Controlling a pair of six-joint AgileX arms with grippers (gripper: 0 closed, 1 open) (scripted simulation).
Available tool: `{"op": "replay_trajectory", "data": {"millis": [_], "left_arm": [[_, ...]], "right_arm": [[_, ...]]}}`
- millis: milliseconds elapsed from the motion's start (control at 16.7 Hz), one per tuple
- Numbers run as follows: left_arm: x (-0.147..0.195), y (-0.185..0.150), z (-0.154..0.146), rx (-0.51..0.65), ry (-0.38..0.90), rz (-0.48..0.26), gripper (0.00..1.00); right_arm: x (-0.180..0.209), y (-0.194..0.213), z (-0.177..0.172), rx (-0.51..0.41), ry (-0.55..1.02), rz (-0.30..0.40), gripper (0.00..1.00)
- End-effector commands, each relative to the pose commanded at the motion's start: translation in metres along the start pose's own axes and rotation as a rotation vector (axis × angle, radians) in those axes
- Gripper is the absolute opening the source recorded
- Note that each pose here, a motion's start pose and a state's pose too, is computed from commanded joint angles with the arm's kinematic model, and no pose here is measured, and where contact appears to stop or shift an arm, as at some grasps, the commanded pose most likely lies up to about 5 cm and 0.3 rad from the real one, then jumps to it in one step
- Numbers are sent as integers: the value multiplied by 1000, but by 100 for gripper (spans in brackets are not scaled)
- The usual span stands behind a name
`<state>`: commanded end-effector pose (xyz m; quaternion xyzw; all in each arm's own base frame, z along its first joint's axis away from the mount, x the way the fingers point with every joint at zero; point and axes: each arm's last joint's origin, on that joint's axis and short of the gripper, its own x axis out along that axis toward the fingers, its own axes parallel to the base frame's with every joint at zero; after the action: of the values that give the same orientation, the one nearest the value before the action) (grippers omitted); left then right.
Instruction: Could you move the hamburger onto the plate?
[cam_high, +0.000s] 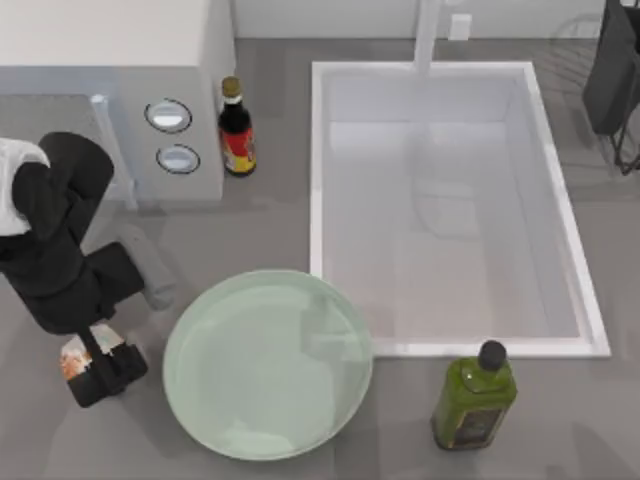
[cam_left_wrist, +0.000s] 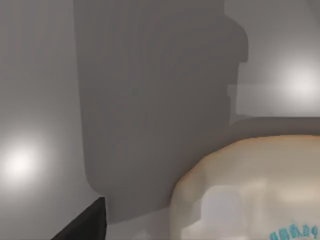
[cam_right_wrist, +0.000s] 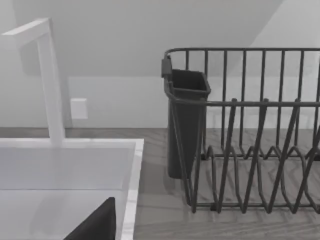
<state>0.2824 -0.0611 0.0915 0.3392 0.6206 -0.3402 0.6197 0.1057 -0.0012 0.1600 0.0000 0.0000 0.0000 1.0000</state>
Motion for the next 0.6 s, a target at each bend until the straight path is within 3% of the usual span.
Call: {"op": "replay_trajectory", "data": {"millis": [600], "left_arm": [[0,0,0,0,0,0,25]], "right_arm": [[0,0,0,0,0,0,100]]}}
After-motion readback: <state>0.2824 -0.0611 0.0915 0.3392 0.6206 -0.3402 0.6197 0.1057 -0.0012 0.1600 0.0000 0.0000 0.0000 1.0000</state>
